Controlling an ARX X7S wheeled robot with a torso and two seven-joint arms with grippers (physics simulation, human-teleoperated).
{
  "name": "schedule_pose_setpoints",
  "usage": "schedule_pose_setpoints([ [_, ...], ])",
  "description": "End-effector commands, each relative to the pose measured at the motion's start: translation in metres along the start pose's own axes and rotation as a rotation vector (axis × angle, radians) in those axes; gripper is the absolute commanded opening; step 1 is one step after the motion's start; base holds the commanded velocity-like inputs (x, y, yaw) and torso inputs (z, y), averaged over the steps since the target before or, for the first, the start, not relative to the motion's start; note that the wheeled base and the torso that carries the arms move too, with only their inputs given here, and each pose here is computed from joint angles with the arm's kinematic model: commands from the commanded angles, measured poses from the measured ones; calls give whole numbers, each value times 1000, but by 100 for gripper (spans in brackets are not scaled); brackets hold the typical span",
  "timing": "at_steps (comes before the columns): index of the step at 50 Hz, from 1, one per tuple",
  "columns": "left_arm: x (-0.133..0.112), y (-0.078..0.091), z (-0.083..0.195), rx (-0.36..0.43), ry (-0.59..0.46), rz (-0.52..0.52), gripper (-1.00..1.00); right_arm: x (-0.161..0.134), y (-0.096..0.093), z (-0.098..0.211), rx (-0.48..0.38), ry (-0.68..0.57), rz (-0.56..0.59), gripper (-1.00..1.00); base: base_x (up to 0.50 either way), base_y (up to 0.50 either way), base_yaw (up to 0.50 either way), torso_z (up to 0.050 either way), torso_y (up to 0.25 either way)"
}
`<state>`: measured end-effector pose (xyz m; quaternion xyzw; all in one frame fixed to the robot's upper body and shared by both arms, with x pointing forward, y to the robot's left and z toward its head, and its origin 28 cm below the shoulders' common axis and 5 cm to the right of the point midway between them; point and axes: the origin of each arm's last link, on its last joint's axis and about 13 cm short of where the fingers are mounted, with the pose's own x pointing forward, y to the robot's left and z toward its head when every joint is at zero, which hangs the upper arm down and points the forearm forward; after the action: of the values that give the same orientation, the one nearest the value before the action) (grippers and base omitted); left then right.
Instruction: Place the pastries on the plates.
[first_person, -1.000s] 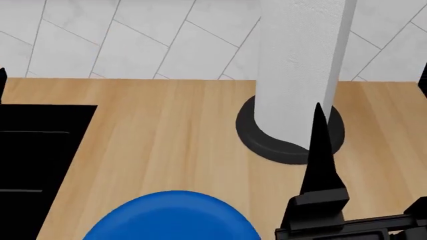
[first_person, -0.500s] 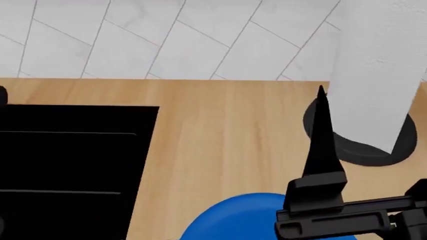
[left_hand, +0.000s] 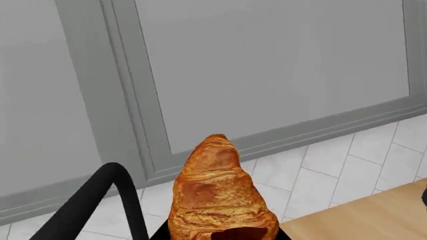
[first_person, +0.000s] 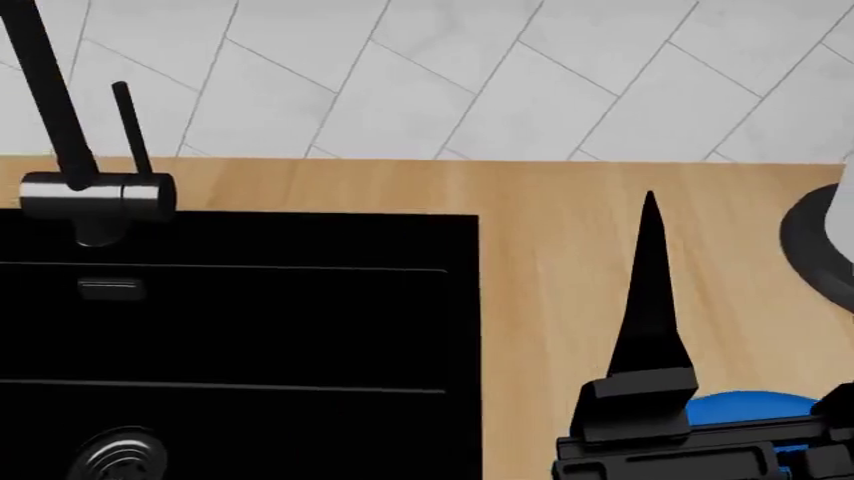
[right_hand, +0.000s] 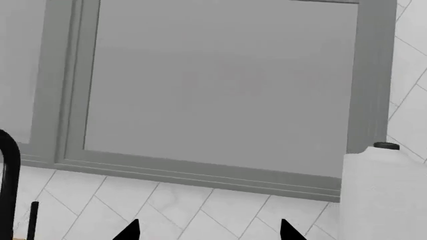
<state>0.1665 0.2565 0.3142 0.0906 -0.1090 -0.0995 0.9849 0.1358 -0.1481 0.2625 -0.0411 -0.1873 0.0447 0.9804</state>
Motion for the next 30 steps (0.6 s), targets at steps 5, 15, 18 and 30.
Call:
schedule_pose_setpoints([
  [5, -5, -3, 2, -38, -8, 13, -100, -5, -2, 1, 1, -2, -9, 100, 1, 500, 0, 0, 0],
  [15, -4, -2, 3, -40, -5, 10, -100, -4, -1, -1, 1, 4, -12, 100, 0, 500, 0, 0, 0],
  [18, -4, -2, 3, -47, -2, 19, -100, -2, -1, -1, 2, 7, -10, 100, 0, 500, 0, 0, 0],
  [30, -5, -5, 2, -49, 6, 9, -100, 0, 0, 2, -3, 4, 0, 100, 0, 499, 0, 0, 0],
])
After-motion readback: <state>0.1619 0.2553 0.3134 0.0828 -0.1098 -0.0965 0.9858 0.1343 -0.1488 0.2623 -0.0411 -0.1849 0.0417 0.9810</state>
